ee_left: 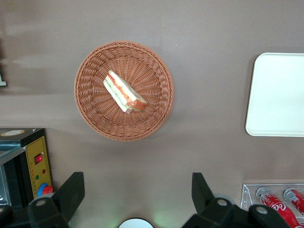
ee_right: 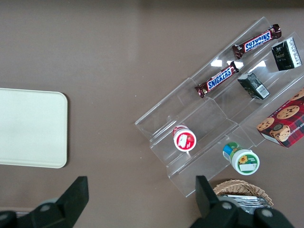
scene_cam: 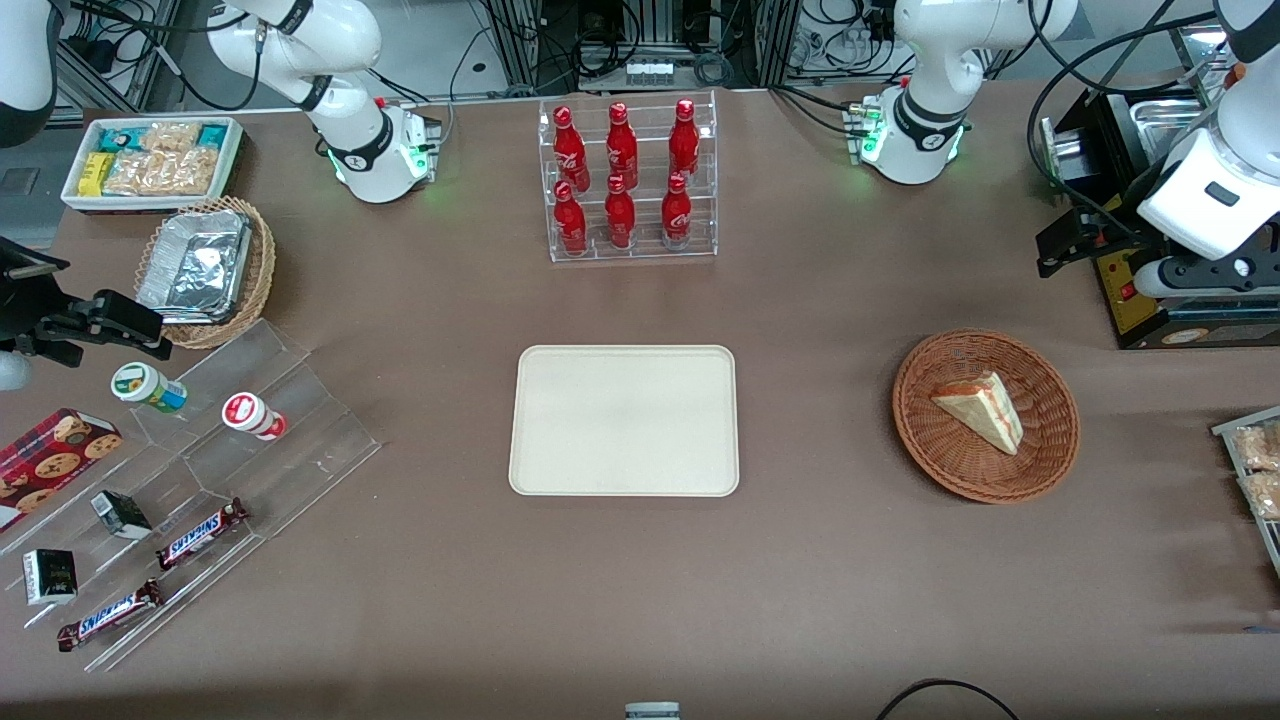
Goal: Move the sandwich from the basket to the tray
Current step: 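Move the left gripper from rest toward the sandwich in the wicker basket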
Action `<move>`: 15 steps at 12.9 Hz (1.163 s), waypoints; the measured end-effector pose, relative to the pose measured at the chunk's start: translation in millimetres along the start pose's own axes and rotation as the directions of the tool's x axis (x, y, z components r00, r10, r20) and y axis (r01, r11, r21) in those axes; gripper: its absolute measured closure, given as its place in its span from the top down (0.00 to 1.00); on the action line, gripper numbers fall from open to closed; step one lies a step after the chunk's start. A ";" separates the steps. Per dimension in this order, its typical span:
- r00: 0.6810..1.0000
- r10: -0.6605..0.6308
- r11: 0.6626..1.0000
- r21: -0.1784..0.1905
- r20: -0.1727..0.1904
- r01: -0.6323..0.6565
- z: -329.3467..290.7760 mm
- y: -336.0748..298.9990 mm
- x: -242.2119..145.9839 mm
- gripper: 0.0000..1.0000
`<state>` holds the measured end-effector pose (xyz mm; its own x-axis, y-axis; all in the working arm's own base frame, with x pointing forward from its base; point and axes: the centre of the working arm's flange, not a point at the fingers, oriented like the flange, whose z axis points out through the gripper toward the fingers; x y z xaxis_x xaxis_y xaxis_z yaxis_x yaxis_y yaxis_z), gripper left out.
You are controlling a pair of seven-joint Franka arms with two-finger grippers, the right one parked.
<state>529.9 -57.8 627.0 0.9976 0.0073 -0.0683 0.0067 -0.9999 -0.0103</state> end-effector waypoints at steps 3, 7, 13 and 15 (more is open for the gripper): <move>1.000 -0.007 1.000 0.000 0.001 0.007 0.3 -3.5 0.5 1.00; 1.000 -0.010 1.000 0.000 0.010 0.010 3.9 -5.3 2.7 1.00; 0.996 -0.049 0.999 0.002 0.068 0.049 40.3 -24.9 20.7 1.00; 0.995 -0.085 0.996 0.001 0.060 0.085 58.8 -32.1 32.4 1.00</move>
<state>557.9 -24.9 566.5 0.9876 0.0927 -0.1269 0.0912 -0.9957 -0.0175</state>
